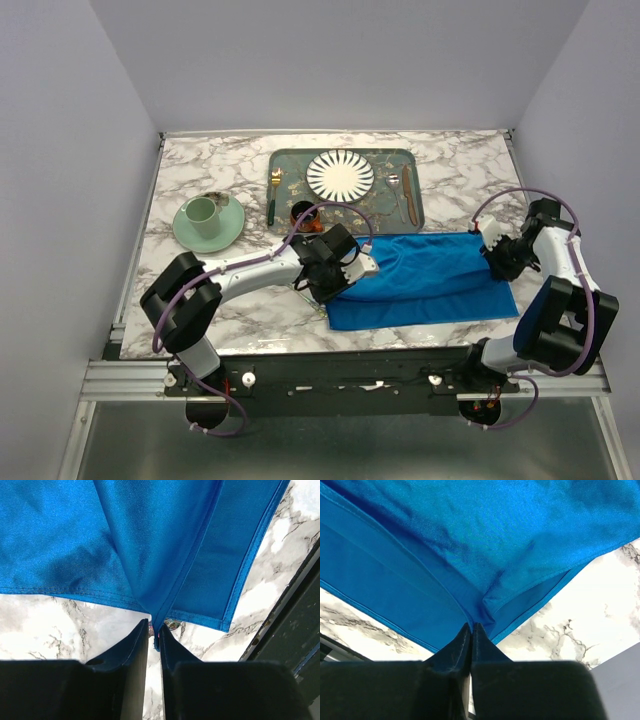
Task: Fold the napkin into a case and place the utensils inside
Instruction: Fold and flatten the napkin at the center of the board.
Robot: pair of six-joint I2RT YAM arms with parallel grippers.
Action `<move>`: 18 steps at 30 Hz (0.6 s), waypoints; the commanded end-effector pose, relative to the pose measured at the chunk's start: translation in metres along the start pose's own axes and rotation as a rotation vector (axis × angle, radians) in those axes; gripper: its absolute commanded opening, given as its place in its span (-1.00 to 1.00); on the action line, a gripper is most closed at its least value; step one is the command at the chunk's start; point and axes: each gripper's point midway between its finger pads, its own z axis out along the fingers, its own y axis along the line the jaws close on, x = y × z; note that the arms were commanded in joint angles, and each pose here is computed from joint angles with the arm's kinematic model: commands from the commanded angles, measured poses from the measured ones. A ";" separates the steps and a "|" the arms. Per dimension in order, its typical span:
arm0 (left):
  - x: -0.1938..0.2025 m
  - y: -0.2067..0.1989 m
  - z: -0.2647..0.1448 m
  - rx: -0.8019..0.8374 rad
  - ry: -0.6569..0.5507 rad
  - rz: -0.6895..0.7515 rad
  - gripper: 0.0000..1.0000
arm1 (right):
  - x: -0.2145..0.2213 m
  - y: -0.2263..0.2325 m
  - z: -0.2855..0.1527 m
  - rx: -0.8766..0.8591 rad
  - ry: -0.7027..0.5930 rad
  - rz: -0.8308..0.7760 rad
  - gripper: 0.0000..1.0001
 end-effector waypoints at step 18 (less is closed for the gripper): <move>-0.004 -0.010 0.001 0.061 -0.017 -0.017 -1.00 | 0.000 0.008 -0.008 -0.057 0.005 -0.033 -0.76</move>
